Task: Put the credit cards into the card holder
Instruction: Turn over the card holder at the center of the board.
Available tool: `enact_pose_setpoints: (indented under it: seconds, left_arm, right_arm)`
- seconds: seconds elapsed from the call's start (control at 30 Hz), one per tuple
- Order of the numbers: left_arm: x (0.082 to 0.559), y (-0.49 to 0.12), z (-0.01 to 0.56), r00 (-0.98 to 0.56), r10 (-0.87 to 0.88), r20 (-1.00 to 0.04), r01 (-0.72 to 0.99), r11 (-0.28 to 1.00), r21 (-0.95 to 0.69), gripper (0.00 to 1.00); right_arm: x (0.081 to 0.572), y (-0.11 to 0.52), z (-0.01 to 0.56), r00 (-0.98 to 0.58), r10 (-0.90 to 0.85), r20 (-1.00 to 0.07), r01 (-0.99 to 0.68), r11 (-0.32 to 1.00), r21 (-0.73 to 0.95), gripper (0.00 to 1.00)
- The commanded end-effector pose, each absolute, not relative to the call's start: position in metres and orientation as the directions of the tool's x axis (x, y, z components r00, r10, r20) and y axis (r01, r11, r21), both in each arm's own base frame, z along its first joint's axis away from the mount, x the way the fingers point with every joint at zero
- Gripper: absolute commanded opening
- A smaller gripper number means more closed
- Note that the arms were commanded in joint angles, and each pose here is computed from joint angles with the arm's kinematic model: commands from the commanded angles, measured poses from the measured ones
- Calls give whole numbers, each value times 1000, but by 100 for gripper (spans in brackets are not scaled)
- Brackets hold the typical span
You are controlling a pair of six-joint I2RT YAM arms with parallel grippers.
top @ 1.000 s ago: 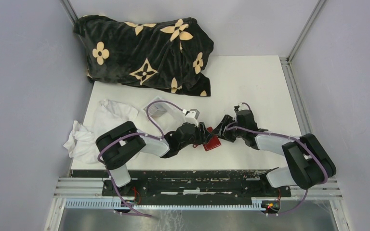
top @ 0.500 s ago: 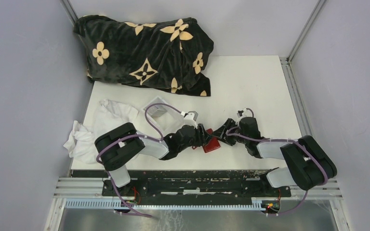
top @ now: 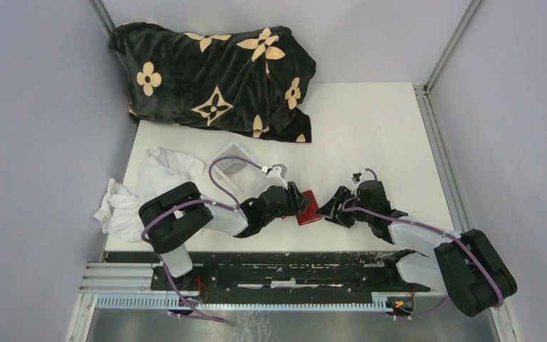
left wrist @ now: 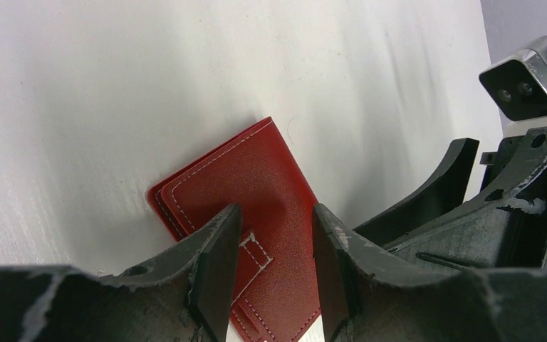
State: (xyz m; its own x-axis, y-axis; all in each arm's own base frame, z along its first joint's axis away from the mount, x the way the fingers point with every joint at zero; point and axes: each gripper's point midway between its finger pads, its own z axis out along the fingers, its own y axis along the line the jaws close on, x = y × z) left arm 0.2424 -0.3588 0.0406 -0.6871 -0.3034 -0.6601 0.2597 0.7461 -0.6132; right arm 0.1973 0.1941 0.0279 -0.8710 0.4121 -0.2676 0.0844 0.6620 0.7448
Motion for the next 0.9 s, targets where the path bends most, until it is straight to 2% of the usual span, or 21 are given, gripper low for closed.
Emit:
enact_pose_setpoints:
  seconds: [0.0, 0.2, 0.63, 0.87]
  left_arm:
    - [227, -310, -23, -749, -206, -630, 147, 876, -460, 50]
    - [226, -308, -24, -752, -208, -626, 143, 875, -462, 50]
    - [224, -314, -31, -768, -208, -606, 139, 869, -475, 49]
    - [215, -308, -43, -785, -206, -585, 123, 873, -472, 48]
  right_arm:
    - [186, 188, 4, -893, 390, -226, 129, 701, 701, 59]
    - [194, 196, -2, -893, 396, -212, 137, 690, 711, 59]
    - [173, 229, -22, -914, 353, -201, 118, 705, 699, 57]
    - [186, 225, -47, -836, 511, -202, 235, 664, 710, 47]
